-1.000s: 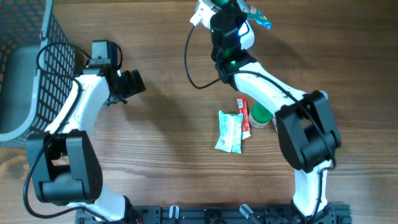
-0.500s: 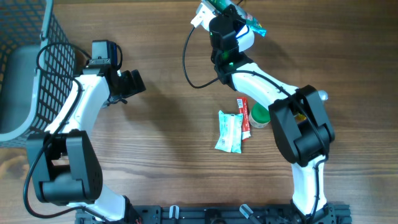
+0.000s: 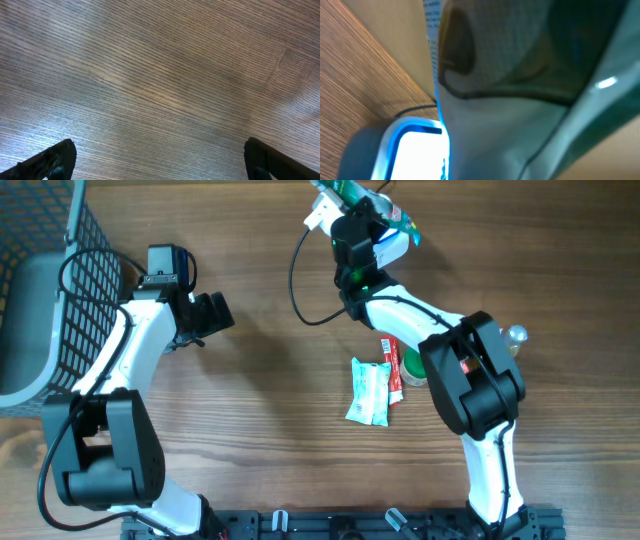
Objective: Scan the item barcode
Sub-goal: 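Lift the green glove pack with the right gripper to the scanner, then lower the glove pack onto the table and release it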
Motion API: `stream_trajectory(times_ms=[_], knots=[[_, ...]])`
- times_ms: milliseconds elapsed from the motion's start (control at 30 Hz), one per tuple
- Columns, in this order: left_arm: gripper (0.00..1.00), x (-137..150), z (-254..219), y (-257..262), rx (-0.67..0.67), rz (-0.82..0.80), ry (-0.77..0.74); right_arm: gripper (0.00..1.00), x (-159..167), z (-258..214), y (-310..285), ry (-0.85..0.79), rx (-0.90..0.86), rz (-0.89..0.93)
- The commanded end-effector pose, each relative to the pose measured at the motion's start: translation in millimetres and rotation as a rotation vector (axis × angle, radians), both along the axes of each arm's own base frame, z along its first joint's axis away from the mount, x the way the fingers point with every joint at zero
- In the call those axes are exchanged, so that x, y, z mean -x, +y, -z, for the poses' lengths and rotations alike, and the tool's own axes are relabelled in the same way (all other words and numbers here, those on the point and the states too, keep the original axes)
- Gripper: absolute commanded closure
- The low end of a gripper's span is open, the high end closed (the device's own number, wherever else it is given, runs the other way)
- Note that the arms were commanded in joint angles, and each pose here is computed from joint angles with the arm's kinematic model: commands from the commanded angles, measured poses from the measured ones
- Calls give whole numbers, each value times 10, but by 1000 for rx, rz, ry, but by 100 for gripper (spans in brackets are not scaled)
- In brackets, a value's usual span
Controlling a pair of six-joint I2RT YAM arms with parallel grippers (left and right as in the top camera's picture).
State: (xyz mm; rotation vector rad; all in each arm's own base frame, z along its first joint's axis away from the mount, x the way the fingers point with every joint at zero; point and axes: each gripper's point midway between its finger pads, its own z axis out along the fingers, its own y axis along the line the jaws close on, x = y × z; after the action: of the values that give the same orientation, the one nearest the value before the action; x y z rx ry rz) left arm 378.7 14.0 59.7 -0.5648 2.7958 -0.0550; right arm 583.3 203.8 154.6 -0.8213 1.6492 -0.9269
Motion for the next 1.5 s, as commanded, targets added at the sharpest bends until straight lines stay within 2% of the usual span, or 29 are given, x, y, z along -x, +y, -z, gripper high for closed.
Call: stream_trajectory(times_ms=[0, 100, 267, 367, 467, 533, 667, 767, 867, 967, 1033, 1133, 1333, 1400, 1467], knots=[[0, -21, -34, 25, -7, -4, -10, 96, 34, 28, 136, -19, -110, -2], [0, -21, -34, 25, -7, -4, -10, 96, 107, 125, 243, 6, -190, 4], [0, -21, -34, 25, -7, -4, -10, 96, 228, 558, 184, 164, -289, 48], [0, -21, -34, 25, -7, -4, -10, 96, 215, 599, 109, 182, -284, 59], [0, -21, -34, 25, -7, -4, -10, 96, 205, 445, 110, 168, -216, 32], [0, -21, -34, 25, -7, -4, -10, 96, 239, 105, 110, 123, -227, 32], [0, -21, -34, 25, -7, -4, -10, 96, 432, -658, 191, 62, -426, -19], [0, -21, -34, 25, -7, -4, -10, 95, 797, -914, 411, 216, -681, -142], [0, -21, -34, 25, -7, -4, -10, 96, 1218, -838, 647, 465, -929, -196], [0, -21, -34, 25, -7, -4, -10, 95, 1742, -510, 883, 822, -1138, -155], [0, -21, -34, 25, -7, -4, -10, 95, 2022, -245, 888, 1001, -1214, -30], [0, -21, -34, 25, -7, -4, -10, 95, 2288, 87, 778, 1114, -1209, 121], [0, -21, -34, 25, -7, -4, -10, 92, 2589, 538, 628, 1196, -1231, 329], [0, -21, -34, 25, -7, -4, -10, 87, 2616, 579, 610, 1202, -1227, 342], [0, -21, -34, 25, -7, -4, -10, 69, 2616, 579, 612, 1202, -1227, 342]])
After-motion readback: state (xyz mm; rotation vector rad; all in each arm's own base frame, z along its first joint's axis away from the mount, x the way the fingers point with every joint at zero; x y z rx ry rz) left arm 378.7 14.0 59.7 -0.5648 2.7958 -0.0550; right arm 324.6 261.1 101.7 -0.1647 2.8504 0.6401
